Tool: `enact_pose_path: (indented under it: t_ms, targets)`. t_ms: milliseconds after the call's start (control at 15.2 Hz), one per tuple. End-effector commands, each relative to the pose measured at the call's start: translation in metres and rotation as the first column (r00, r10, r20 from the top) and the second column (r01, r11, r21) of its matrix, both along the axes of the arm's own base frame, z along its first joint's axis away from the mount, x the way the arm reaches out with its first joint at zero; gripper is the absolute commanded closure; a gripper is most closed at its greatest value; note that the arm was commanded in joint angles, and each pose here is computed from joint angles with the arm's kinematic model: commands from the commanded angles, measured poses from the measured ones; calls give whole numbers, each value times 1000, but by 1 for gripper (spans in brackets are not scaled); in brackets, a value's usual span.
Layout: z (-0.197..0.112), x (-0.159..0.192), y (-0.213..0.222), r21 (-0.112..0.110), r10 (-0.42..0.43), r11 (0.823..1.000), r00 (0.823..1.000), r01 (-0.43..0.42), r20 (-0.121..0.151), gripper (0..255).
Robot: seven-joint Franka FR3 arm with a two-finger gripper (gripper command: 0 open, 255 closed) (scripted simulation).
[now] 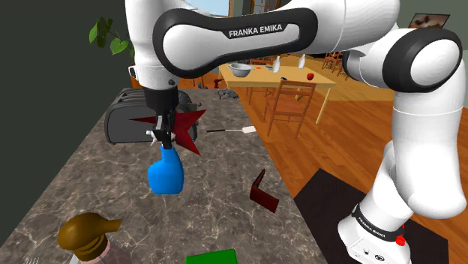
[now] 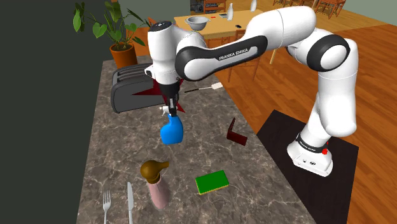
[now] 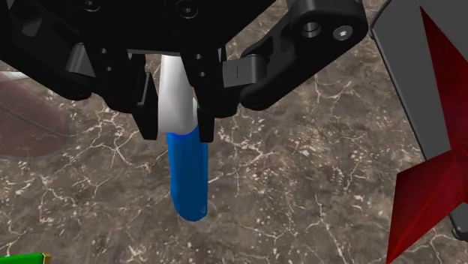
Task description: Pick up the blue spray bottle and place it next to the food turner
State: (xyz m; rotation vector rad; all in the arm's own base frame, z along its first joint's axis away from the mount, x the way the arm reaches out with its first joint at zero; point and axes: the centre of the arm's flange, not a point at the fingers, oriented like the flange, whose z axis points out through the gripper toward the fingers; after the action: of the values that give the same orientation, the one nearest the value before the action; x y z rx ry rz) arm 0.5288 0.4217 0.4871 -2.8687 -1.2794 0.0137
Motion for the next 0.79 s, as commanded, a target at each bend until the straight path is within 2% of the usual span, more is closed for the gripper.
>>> enact_pose_path:
  t_ms: [0,66,726]
  targets:
    - [11,0,0,0,0,1000,1000,0,0,255]
    - [15,0,0,0,0,1000,1000,0,0,255]
    - [74,-2,-118,0,0,1000,1000,0,0,255]
